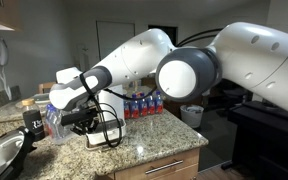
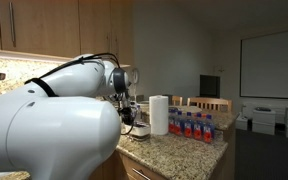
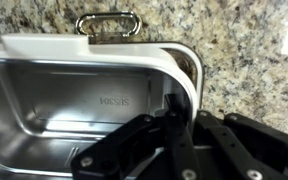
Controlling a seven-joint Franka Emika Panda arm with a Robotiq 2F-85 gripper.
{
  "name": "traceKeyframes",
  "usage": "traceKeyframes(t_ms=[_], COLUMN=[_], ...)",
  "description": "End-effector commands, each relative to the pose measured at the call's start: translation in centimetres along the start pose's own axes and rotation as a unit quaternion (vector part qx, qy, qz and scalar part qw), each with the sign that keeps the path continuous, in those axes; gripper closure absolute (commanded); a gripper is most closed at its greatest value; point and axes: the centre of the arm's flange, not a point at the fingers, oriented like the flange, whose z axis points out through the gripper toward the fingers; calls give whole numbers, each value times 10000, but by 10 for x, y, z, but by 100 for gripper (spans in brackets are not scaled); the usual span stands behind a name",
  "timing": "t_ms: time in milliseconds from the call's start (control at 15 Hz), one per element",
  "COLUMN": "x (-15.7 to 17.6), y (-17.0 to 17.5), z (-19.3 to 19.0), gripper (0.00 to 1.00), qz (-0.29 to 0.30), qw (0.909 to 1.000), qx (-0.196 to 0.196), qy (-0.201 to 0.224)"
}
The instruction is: Put the container on top of the lid
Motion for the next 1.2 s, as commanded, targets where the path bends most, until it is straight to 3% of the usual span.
traceKeyframes(t_ms=[0, 533, 1133], x=[9, 15, 14], y=[-11, -14, -16], z=[-14, -6, -8], gripper=[95, 95, 95], qz=[-273, -792, -1051], qw=[9995, 9968, 9939], qx=[-155, -84, 327], qy=[-9, -98, -8])
